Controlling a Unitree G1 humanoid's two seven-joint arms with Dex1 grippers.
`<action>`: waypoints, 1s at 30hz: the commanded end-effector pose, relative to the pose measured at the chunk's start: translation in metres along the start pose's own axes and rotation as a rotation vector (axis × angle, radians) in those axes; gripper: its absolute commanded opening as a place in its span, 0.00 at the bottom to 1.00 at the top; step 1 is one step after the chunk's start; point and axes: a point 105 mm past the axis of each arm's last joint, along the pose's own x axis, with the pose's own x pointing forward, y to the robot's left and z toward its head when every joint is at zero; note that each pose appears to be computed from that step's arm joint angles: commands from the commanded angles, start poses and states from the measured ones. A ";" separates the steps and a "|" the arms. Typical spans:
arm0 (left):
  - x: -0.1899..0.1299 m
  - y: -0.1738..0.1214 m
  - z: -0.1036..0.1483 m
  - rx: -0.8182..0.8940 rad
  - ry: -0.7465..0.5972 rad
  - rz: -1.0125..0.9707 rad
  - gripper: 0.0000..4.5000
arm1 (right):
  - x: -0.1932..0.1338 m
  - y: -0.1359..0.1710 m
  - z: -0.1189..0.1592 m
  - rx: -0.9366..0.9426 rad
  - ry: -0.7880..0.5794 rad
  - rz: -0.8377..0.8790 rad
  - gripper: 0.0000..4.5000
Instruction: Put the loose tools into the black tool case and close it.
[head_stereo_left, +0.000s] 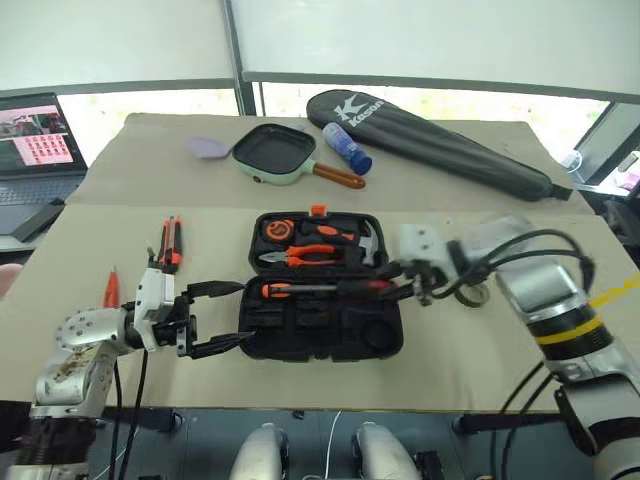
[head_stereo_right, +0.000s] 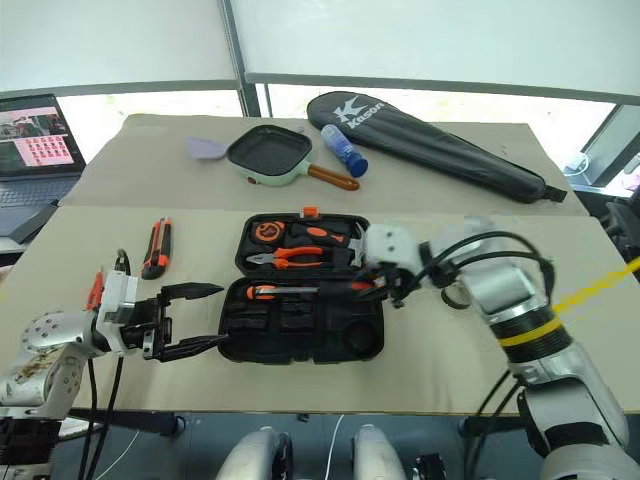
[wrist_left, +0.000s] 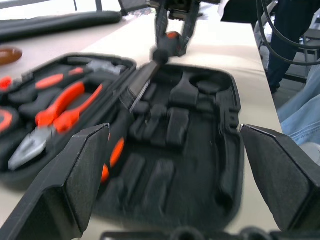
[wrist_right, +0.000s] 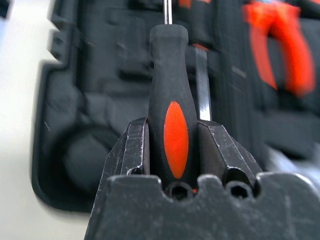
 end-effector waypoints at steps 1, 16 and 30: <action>-0.004 -0.005 0.006 0.043 0.015 -0.014 1.00 | -0.003 -0.012 -0.001 -0.051 0.087 -0.084 0.23; -0.007 -0.008 0.006 0.039 0.035 0.017 1.00 | -0.012 -0.006 -0.027 -0.020 0.205 -0.056 0.23; -0.010 -0.013 0.000 0.015 0.039 0.062 1.00 | -0.044 -0.013 0.009 -0.122 -0.049 -0.033 0.78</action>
